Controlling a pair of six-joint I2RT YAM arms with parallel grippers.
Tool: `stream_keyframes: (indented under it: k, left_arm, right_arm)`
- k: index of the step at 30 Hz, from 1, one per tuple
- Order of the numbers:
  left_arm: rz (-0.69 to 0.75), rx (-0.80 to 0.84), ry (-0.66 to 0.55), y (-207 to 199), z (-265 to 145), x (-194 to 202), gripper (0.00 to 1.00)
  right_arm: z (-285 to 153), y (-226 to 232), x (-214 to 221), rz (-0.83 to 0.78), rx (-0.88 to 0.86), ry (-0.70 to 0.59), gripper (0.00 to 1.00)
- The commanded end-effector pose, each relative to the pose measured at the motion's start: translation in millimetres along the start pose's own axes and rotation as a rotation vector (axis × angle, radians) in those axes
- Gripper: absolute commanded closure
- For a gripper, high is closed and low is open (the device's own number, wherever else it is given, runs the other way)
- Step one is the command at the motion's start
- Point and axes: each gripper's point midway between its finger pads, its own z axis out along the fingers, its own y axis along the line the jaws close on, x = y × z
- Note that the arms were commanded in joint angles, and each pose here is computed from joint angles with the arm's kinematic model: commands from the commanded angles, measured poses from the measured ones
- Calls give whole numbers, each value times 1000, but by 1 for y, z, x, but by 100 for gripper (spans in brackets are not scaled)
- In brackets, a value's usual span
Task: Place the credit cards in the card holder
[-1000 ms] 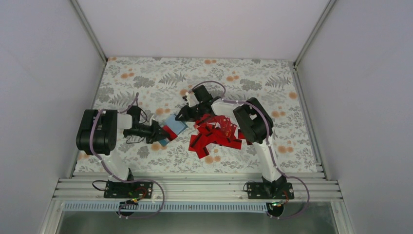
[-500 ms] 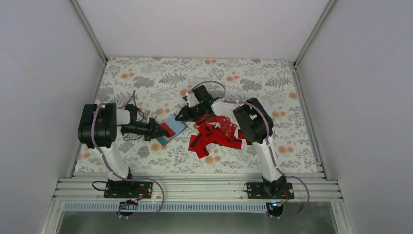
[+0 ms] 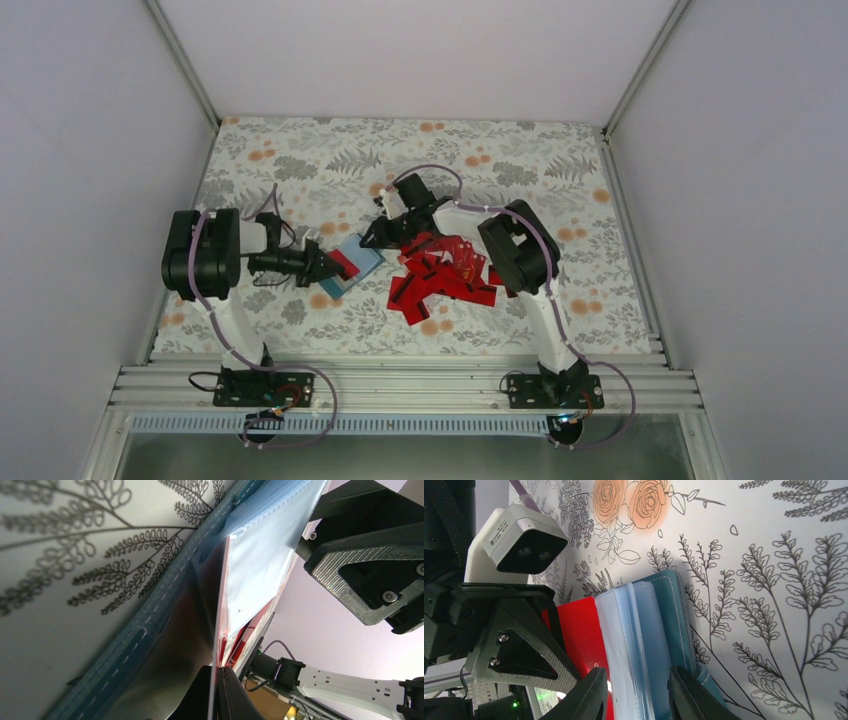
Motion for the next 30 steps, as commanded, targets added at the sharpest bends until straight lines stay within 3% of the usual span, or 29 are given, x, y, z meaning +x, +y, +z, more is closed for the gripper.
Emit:
stream_keyframes:
  k: [1,30]
  left_arm:
    - [21,-45,-27,12,1,-10,98]
    - [23,33,52,-1,19,8,98]
  right_arm:
    - [26,-67,59,147,179,158,68]
    - [29,-65,63,153,176,173,67]
